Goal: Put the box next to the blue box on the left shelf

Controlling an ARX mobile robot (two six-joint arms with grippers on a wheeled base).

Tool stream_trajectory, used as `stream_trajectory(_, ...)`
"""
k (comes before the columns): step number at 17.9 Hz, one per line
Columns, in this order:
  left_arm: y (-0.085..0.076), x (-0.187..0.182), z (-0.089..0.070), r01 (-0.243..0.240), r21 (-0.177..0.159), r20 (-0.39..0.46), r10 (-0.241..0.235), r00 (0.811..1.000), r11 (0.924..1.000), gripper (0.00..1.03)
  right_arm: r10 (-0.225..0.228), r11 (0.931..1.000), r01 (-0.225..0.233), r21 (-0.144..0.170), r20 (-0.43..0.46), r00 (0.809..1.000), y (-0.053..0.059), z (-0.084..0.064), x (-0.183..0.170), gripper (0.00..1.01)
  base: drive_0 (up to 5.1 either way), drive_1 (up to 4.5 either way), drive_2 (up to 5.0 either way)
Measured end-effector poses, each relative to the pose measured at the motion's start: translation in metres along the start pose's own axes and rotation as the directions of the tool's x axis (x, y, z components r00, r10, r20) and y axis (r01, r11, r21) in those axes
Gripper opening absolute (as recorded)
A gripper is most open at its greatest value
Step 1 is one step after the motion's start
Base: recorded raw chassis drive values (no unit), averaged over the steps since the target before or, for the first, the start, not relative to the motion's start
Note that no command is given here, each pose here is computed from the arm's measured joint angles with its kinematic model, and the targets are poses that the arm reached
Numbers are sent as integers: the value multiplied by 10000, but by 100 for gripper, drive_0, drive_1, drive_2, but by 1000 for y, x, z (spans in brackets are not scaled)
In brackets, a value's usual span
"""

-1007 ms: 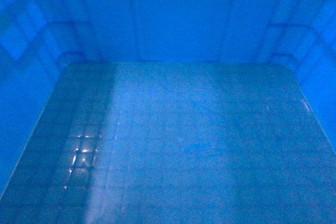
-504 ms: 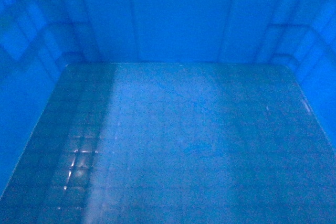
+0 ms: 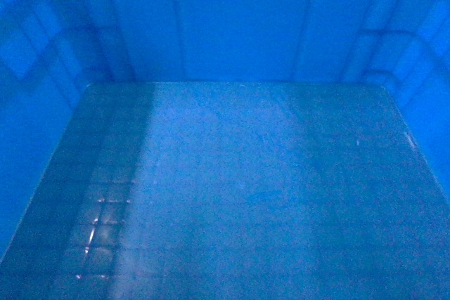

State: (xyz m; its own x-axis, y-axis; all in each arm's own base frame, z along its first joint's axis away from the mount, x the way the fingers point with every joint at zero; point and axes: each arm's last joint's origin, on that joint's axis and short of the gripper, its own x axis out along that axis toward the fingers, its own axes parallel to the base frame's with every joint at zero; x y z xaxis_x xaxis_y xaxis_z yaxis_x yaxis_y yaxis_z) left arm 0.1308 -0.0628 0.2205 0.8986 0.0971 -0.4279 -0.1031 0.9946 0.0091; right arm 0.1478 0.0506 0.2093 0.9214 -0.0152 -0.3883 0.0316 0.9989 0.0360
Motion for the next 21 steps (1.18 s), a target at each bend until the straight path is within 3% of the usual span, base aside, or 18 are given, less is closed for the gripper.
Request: stream_trajectory(21,-1,1,0,12,13,-24,-12,10000,10000,9,-5,10000,5,-10,-24,10000,0,0,0,10,-4,417,-425)
